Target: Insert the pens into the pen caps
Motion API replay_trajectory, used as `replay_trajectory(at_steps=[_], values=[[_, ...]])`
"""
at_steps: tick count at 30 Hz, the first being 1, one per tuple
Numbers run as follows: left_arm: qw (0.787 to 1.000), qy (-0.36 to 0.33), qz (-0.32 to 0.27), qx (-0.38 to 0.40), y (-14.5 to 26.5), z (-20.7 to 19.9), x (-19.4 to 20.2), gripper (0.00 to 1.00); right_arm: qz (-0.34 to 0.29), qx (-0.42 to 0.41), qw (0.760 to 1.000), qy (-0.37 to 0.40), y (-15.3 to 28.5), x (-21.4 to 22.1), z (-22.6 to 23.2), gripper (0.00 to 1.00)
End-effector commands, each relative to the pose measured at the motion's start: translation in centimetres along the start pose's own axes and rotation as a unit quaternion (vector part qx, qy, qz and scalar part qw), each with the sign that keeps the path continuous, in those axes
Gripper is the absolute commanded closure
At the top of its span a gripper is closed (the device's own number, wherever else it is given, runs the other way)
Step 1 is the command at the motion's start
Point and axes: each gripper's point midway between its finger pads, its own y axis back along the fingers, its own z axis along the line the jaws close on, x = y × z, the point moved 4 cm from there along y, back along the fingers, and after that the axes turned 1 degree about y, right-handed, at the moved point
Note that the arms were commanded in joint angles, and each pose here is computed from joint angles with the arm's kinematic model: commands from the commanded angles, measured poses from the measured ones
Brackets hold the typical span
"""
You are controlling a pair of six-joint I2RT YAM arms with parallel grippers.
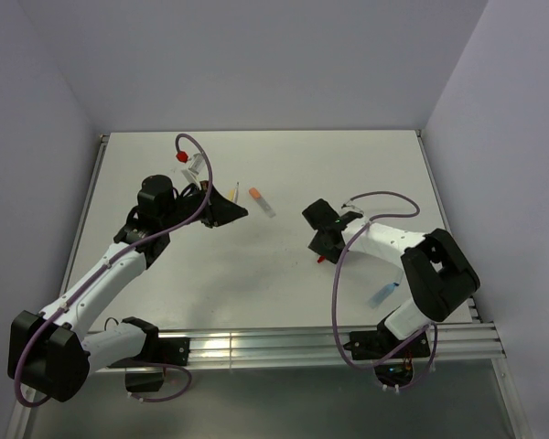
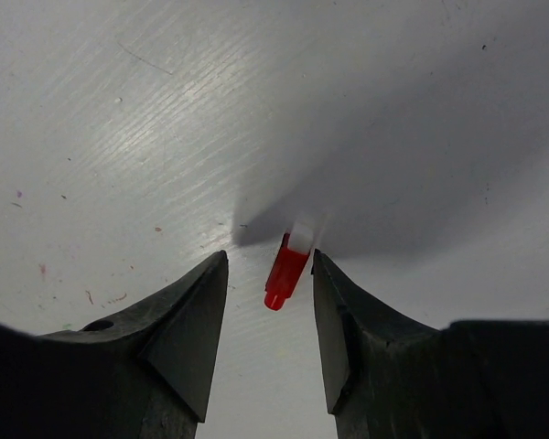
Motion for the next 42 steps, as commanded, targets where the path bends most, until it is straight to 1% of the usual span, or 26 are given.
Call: replay_trajectory(at_steps=[1, 7, 8, 10, 12, 13, 15, 16, 19, 21, 23, 24, 26, 27, 28, 29, 30, 31, 32, 33, 34, 37, 38, 39, 40, 42], values=[[0.999, -0.031, -0.022, 0.015, 0.1, -1.4, -1.5, 1.0, -0.006, 0.005, 1.0, -0.011, -0.7, -0.1, -0.3, 0.51], [0.999, -0.031, -0.023, 0.013, 0.2, -1.3, -1.6, 1.0, -0.001, 0.017, 1.0, -0.006, -1.6, 0.4, -0.6, 0.53], [0.999, -0.03, -0.022, 0.012, 0.1, -1.2, -1.5, 1.0, 0.0, 0.018, 1.0, -0.006, -1.7, 0.4, -0.7, 0.57], [0.999, -0.03, -0.021, 0.011, 0.1, -1.2, -1.5, 1.0, 0.003, 0.018, 1.0, -0.003, -1.9, 0.7, -0.8, 0.61], [0.999, -0.03, -0.021, 0.011, 0.1, -1.2, -1.5, 1.0, 0.005, 0.017, 1.0, 0.001, -2.1, 0.8, -0.8, 0.67], [0.999, -0.029, -0.021, 0.01, 0.0, -1.1, -1.5, 1.0, 0.006, 0.019, 1.0, 0.004, -2.2, 0.9, -0.9, 0.74], [0.999, -0.028, -0.02, 0.009, 0.0, -1.1, -1.4, 1.0, 0.007, 0.014, 1.0, 0.006, -2.3, 0.9, -0.8, 0.81], [0.999, -0.028, -0.019, 0.01, 0.0, -1.1, -1.4, 1.0, 0.006, 0.012, 1.0, 0.012, -2.2, 0.9, -0.8, 0.88], [0.999, -0.03, -0.018, 0.012, 0.0, -1.1, -1.4, 1.0, -0.003, -0.012, 0.999, 0.032, -1.3, 0.0, 0.3, 1.0], [0.999, -0.027, -0.016, 0.019, -0.1, -1.2, -1.3, 1.0, -0.015, -0.027, 0.998, 0.058, 0.0, -1.1, 1.0, 1.0], [0.999, -0.024, -0.015, 0.029, -0.2, -1.3, -1.2, 1.0, -0.038, -0.076, 0.994, 0.065, 2.7, -3.1, 3.2, 1.0], [0.999, -0.024, -0.014, 0.035, -0.1, -1.5, -1.1, 1.0, -0.046, -0.094, 0.991, 0.085, 3.6, -3.8, 3.7, 1.0], [0.998, -0.027, -0.017, 0.046, -0.1, -1.8, -1.2, 1.0, -0.078, -0.148, 0.981, 0.094, 7.1, -6.1, 6.0, 1.0], [0.998, -0.031, -0.018, 0.051, 0.0, -2.1, -1.3, 1.0, -0.092, -0.163, 0.975, 0.116, 8.3, -6.9, 6.7, 1.0], [0.998, -0.034, -0.021, 0.054, 0.1, -2.3, -1.4, 1.0, -0.114, -0.195, 0.967, 0.115, 10.7, -8.6, 8.2, 1.0], [0.997, -0.041, -0.024, 0.059, 0.2, -2.8, -1.6, 1.0, -0.118, -0.208, 0.963, 0.123, 11.9, -9.1, 8.8, 1.0], [0.997, -0.047, -0.026, 0.062, 0.0, -3.3, -1.6, 1.0, -0.125, -0.227, 0.955, 0.144, 13.1, -9.8, 9.5, 1.0], [0.996, -0.051, -0.027, 0.063, -0.2, -3.5, -1.6, 1.0, -0.142, -0.259, 0.945, 0.143, 15.4, -11.0, 10.8, 1.0], [0.995, -0.057, -0.034, 0.068, -0.3, -4.1, -2.0, 1.0, -0.151, -0.278, 0.937, 0.145, 16.6, -11.6, 11.5, 1.0], [0.994, -0.063, -0.036, 0.078, -0.7, -4.8, -2.1, 1.0, -0.154, -0.302, 0.927, 0.157, 17.7, -11.8, 12.1, 1.0], [0.994, -0.066, -0.044, 0.077, -0.9, -5.1, -2.5, 1.0, -0.171, -0.332, 0.914, 0.156, 19.8, -12.6, 12.8, 1.0], [0.991, -0.076, -0.063, 0.089, -1.8, -6.2, -3.6, 1.0, -0.206, -0.408, 0.875, 0.161, 24.0, -14.2, 14.4, 1.0], [0.99, -0.078, -0.069, 0.094, -1.9, -6.5, -4.0, 1.0, -0.211, -0.419, 0.868, 0.16, 24.8, -14.6, 14.7, 1.0], [0.989, -0.08, -0.075, 0.101, -2.1, -6.8, -4.2, 1.0, -0.201, -0.446, 0.857, 0.164, 25.8, -14.5, 15.1, 1.0], [0.988, -0.078, -0.085, 0.106, -2.4, -6.9, -4.6, 1.0, -0.212, -0.471, 0.842, 0.158, 27.0, -15.4, 15.5, 1.0], [0.985, -0.078, -0.094, 0.118, -2.8, -7.1, -4.9, 1.0, -0.199, -0.511, 0.823, 0.147, 28.1, -15.7, 16.0, 1.0]])
